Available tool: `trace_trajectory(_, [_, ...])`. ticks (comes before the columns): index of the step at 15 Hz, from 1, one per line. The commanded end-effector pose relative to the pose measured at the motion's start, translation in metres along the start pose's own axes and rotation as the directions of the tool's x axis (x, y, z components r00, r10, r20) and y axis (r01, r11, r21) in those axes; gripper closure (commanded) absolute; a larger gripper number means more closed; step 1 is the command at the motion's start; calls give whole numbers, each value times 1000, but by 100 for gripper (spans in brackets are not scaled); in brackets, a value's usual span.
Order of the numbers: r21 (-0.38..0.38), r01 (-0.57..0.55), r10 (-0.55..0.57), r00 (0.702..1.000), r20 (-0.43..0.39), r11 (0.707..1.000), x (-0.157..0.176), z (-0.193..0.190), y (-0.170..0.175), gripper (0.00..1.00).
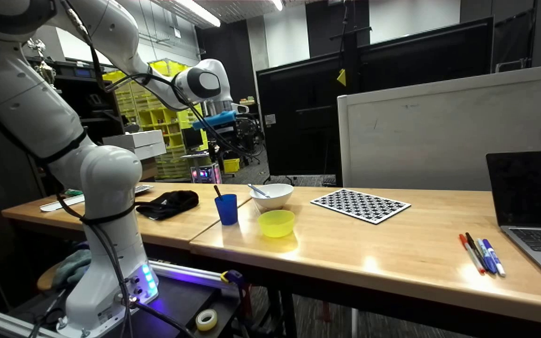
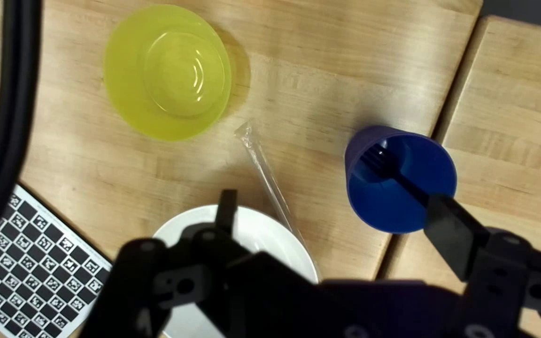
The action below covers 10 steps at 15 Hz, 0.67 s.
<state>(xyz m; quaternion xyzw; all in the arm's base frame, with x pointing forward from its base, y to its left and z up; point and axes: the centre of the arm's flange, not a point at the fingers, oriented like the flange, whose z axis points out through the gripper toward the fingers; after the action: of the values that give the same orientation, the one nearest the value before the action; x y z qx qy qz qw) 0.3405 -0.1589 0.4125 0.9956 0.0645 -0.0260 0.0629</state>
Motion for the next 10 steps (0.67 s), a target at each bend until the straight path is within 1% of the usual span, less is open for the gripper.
trace_trajectory(1, [1,-16,16,1000,-8,1000,-20,22,19,0])
trace_trajectory(7, [32,-56,55,998,15,998,-58,52,56,0])
trace_trajectory(10, [45,-50,49,999,18,998,-66,67,66,0])
